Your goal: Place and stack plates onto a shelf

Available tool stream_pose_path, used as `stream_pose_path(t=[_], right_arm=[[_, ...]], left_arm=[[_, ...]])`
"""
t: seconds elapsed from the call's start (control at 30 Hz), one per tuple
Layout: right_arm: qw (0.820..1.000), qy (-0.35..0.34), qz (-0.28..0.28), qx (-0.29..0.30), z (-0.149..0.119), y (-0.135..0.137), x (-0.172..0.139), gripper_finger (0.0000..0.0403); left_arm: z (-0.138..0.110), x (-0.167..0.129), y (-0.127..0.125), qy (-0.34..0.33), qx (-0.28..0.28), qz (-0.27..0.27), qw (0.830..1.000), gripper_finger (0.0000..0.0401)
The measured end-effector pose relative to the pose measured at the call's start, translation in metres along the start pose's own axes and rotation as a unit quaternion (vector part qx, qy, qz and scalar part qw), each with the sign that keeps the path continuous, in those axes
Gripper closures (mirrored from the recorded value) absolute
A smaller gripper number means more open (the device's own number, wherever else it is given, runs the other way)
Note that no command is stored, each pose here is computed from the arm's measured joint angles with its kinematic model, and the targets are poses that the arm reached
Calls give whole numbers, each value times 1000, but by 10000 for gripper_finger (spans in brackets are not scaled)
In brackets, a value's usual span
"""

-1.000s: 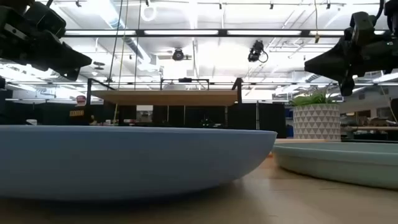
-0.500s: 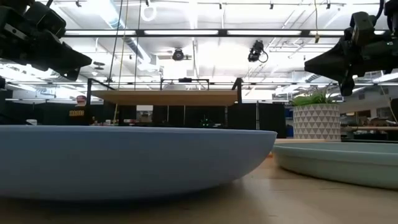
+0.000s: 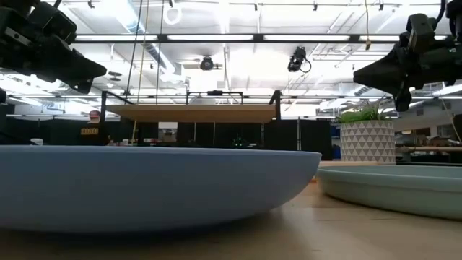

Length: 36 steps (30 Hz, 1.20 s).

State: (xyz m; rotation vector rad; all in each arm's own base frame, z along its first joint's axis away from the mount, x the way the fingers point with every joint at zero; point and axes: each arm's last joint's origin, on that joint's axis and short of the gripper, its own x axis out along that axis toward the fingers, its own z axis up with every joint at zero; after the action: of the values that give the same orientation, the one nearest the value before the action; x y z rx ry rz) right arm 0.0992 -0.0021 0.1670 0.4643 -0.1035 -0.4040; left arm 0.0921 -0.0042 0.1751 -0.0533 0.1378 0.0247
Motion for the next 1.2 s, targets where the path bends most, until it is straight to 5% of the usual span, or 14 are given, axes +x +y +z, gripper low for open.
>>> stream_pose_path(t=[0.83,1.0,1.2], right_arm=[[1000,-2,-1,0,0,0,0,336],[999,-29,-20,-30,4,0,0,336],[994,-92,14,-60,18,7,-2,336]], left_arm=[[3,0,0,-14,-9,-1,1000,376],[10,0,-1,-52,-73,-7,996,376],[15,-1,-1,-77,-74,-10,994,376]])
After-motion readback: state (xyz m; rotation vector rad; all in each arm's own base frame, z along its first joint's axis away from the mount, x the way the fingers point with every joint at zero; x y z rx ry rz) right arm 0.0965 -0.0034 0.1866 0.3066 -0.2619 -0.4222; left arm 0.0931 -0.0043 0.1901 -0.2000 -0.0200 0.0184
